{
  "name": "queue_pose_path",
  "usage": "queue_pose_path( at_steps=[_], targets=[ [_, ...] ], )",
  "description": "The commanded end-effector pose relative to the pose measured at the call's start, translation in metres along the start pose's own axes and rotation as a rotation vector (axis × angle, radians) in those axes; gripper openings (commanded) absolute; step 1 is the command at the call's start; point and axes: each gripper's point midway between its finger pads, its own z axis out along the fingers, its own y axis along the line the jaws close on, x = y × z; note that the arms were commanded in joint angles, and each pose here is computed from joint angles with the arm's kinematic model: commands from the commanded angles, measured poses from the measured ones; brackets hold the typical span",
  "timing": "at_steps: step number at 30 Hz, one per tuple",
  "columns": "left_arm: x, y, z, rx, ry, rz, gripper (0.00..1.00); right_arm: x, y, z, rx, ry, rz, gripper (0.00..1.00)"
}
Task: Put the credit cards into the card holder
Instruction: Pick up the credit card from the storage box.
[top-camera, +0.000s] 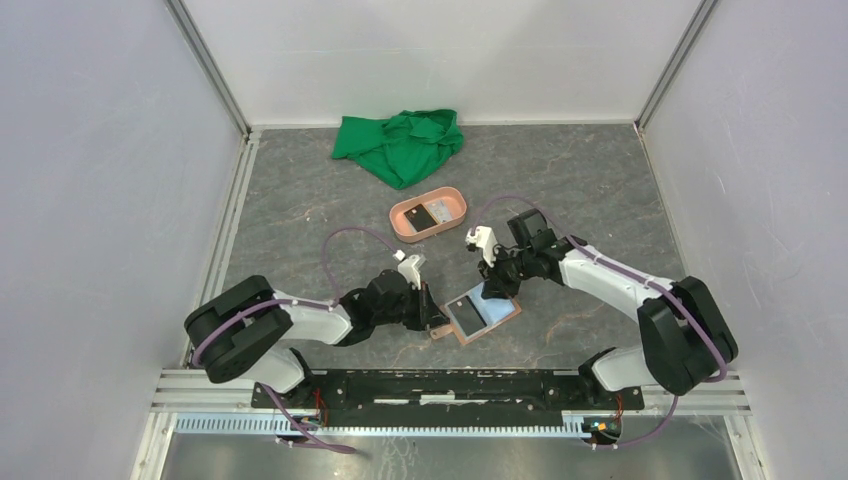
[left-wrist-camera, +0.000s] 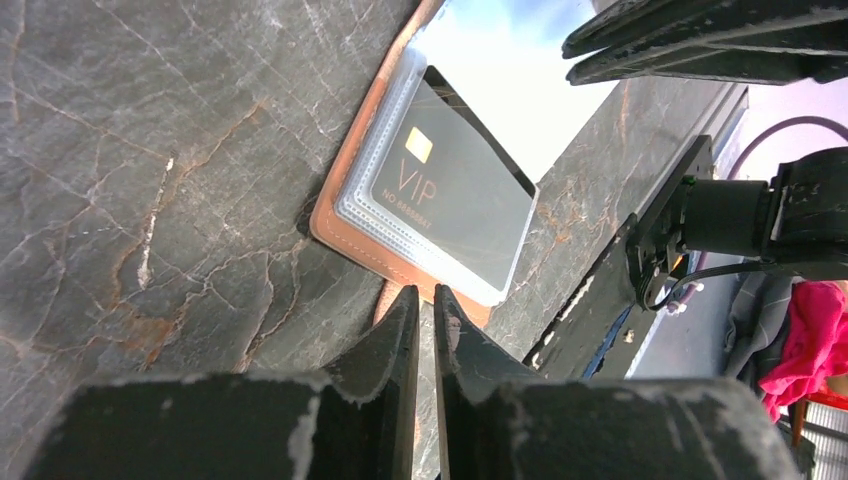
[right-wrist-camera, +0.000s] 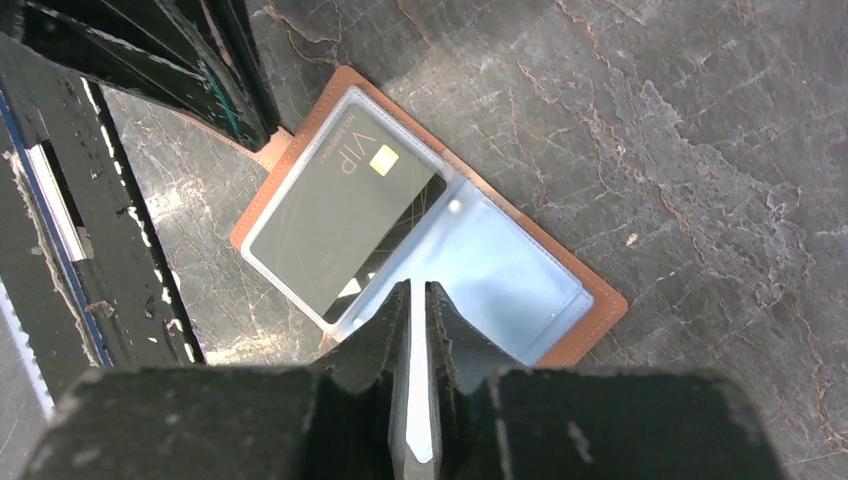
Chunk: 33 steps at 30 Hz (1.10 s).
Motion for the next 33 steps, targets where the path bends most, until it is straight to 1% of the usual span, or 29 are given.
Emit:
queue_pose_path(
  at_steps=[1, 4, 7, 11, 14, 19, 24, 27, 31, 33],
  targets=[
    [-0.012, -0.002, -0.004, -0.016, -0.057, -0.013, 0.17, -0.004, 0.002, 0.0, -0.033, -0.034, -0.005, 0.13],
    [-0.01, 0.0, 0.002, -0.025, -0.041, -0.019, 0.17, -0.002, -0.003, 0.007, -0.03, -0.013, 0.052, 0.0],
    [-0.008, 0.003, 0.005, -0.037, -0.027, -0.024, 0.17, -0.002, -0.008, 0.015, -0.039, 0.012, 0.108, 0.0],
    [-0.006, 0.005, 0.007, -0.047, -0.016, -0.028, 0.17, 0.005, -0.013, 0.025, -0.039, 0.057, 0.144, 0.0],
    [-0.005, 0.006, 0.009, -0.049, -0.005, -0.026, 0.17, 0.007, -0.006, 0.03, -0.07, 0.07, 0.144, 0.0],
    [-0.002, 0.006, 0.014, -0.055, 0.021, -0.025, 0.17, -0.002, 0.011, 0.034, -0.136, 0.059, 0.115, 0.0],
    [-0.006, 0.007, 0.016, -0.065, 0.009, -0.029, 0.17, -0.006, 0.014, 0.034, -0.157, 0.051, 0.11, 0.0],
    [-0.01, 0.007, 0.014, -0.069, -0.009, -0.036, 0.17, -0.01, 0.0, 0.025, -0.094, 0.066, 0.078, 0.0],
    [-0.028, 0.003, 0.003, -0.062, -0.075, -0.032, 0.17, -0.03, -0.014, -0.005, -0.043, -0.013, 0.007, 0.05],
    [-0.039, -0.002, -0.005, -0.059, -0.108, 0.003, 0.17, -0.04, -0.016, -0.022, -0.038, -0.058, -0.042, 0.07]
  ],
)
